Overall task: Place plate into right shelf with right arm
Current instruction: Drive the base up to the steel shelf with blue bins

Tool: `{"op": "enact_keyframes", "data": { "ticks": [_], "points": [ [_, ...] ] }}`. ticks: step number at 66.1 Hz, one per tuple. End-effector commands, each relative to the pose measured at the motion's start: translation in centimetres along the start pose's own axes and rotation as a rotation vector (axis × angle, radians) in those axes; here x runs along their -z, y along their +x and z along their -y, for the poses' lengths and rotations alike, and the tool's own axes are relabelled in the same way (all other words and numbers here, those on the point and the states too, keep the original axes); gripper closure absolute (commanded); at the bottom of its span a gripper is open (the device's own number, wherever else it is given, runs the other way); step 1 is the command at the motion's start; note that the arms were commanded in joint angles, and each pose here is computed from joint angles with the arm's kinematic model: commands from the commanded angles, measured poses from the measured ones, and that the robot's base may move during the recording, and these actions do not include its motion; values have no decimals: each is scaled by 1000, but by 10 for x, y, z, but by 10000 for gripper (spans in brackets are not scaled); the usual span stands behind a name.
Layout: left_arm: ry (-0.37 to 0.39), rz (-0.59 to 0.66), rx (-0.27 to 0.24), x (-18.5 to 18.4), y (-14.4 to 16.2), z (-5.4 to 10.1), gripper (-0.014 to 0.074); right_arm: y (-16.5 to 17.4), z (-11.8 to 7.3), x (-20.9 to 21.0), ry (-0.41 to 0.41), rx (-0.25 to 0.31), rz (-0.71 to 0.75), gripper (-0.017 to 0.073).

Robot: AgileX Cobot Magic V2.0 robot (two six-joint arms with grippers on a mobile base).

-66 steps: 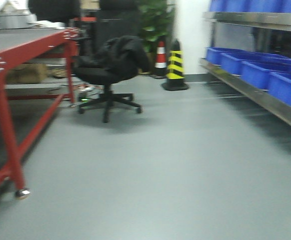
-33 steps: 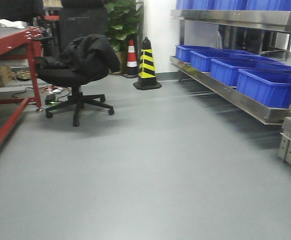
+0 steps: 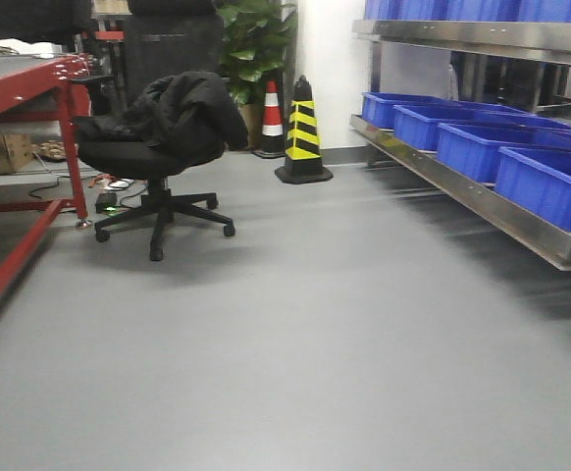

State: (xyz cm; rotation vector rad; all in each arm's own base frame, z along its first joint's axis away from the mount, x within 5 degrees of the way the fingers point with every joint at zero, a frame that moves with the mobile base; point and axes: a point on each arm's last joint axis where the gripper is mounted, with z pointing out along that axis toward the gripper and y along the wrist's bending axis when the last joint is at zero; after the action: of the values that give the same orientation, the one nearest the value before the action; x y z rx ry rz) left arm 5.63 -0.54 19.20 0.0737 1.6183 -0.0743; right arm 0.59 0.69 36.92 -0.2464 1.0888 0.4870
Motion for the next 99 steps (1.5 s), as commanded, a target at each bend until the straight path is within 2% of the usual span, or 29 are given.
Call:
{"op": "enact_keyframes", "data": {
  "ticks": [1, 99],
  "points": [
    [-2, 83, 7, 0, -5, 0, 641, -13, 3, -3, 41, 1, 76, 503],
    [-2, 83, 7, 0, -5, 0, 641, -13, 3, -3, 41, 1, 76, 503]
  ]
}}
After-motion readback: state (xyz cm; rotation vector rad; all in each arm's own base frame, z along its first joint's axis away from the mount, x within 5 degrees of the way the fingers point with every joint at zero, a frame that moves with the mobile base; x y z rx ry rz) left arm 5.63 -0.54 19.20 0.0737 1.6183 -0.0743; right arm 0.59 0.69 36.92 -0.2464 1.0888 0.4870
